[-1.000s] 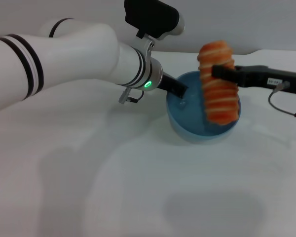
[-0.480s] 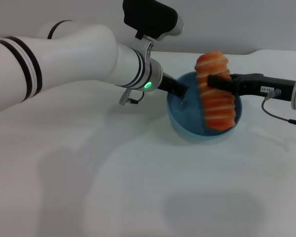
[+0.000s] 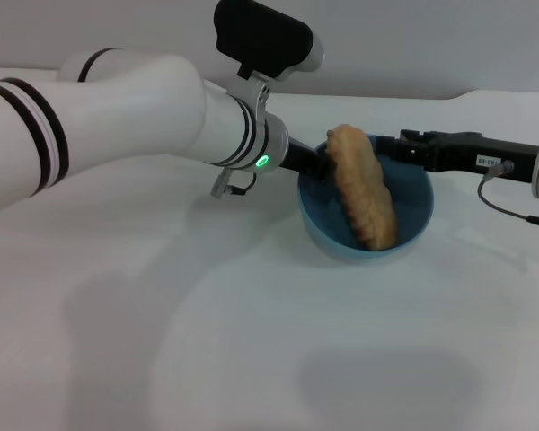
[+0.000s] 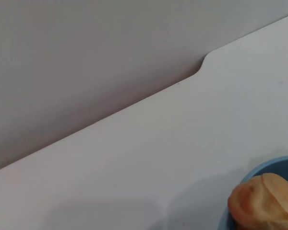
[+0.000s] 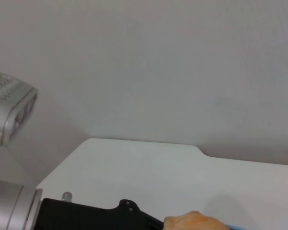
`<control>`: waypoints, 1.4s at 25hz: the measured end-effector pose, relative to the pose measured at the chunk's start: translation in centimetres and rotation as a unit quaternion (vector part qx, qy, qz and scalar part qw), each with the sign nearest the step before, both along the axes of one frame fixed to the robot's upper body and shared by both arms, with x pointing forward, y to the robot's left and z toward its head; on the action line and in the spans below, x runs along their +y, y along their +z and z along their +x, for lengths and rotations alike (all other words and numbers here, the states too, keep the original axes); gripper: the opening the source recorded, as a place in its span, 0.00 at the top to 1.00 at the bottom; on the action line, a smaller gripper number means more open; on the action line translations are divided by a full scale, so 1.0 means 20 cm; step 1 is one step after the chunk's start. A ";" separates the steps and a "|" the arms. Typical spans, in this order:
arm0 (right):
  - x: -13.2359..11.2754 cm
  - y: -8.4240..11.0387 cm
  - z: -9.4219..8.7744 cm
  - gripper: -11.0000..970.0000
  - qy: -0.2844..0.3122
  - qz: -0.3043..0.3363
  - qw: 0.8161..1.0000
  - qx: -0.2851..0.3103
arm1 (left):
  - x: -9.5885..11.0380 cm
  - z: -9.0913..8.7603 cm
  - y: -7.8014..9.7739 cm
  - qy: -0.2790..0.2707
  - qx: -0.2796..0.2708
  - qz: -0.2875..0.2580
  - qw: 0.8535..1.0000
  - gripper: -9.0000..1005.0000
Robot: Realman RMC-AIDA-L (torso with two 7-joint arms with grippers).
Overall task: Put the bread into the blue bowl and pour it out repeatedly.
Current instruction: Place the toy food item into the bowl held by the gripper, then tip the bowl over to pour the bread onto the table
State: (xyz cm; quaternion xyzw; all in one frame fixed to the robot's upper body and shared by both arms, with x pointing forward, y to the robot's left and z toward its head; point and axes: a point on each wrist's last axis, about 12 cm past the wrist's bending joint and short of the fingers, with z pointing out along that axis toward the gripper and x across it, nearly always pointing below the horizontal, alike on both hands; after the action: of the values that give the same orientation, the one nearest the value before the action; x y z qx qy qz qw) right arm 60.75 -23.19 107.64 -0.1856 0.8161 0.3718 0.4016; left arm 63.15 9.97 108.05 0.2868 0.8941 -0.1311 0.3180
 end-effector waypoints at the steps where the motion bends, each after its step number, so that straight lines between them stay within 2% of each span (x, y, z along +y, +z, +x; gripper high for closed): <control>1: -0.01 0.00 0.00 0.40 -0.002 0.005 1.000 -0.001 | 0.00 0.00 0.00 0.000 0.000 0.000 1.000 0.99; 3: -0.05 0.02 -0.01 0.40 -0.019 0.024 0.999 -0.008 | 0.00 0.00 0.00 0.000 0.000 -0.002 1.000 0.99; 5: -0.17 0.04 -0.03 0.40 -0.062 0.039 0.997 -0.035 | 0.00 0.00 0.00 -0.001 -0.003 -0.004 1.000 0.99; 6: -0.17 0.04 -0.03 0.40 -0.062 0.039 0.997 -0.035 | 0.00 0.00 0.00 -0.001 -0.003 -0.004 1.000 0.99; 8: -0.26 0.05 -0.06 0.40 -0.098 0.038 0.993 -0.062 | 0.00 0.00 0.01 -0.001 -0.013 -0.004 1.000 0.99; 10: -0.37 0.03 -0.09 0.41 -0.137 0.021 0.987 -0.086 | 0.00 0.02 0.02 -0.001 -0.024 -0.005 1.000 0.99; 11: -0.47 0.00 -0.14 0.41 -0.172 -0.001 0.980 -0.103 | 0.00 0.03 0.03 -0.001 -0.032 -0.005 0.999 0.99; 12: -0.47 0.00 -0.14 0.41 -0.172 -0.001 0.980 -0.103 | -0.01 0.05 0.05 -0.003 -0.040 -0.003 0.999 0.99; 17: -0.65 -0.12 -0.31 0.41 -0.239 -0.029 0.963 -0.124 | -0.06 0.10 0.13 -0.037 -0.088 0.018 0.995 0.99; 21: -0.71 -0.22 -0.44 0.41 -0.286 -0.030 0.949 -0.129 | -0.15 0.12 0.19 -0.072 -0.137 0.031 0.987 0.99; 24: -0.72 -0.26 -0.49 0.41 -0.302 -0.029 0.944 -0.129 | -0.21 0.13 0.22 -0.098 -0.175 0.042 0.979 0.99; 30: -0.70 -0.29 -0.52 0.41 -0.304 -0.026 0.944 -0.121 | -0.25 0.15 0.26 -0.122 -0.217 0.059 0.967 0.99; 34: -0.69 -0.29 -0.51 0.41 -0.303 -0.025 0.945 -0.122 | -0.29 0.16 0.30 -0.151 -0.255 0.083 0.951 0.99; 35: -0.69 -0.29 -0.51 0.41 -0.303 -0.025 0.945 -0.123 | -0.30 0.17 0.32 -0.165 -0.269 0.097 0.944 0.99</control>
State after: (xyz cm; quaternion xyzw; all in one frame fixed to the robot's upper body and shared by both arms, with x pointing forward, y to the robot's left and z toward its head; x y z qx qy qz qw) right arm 50.63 -36.99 101.81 0.0159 0.7870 0.1868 0.5878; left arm 66.51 3.93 114.51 0.4844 0.7237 -0.0117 0.4914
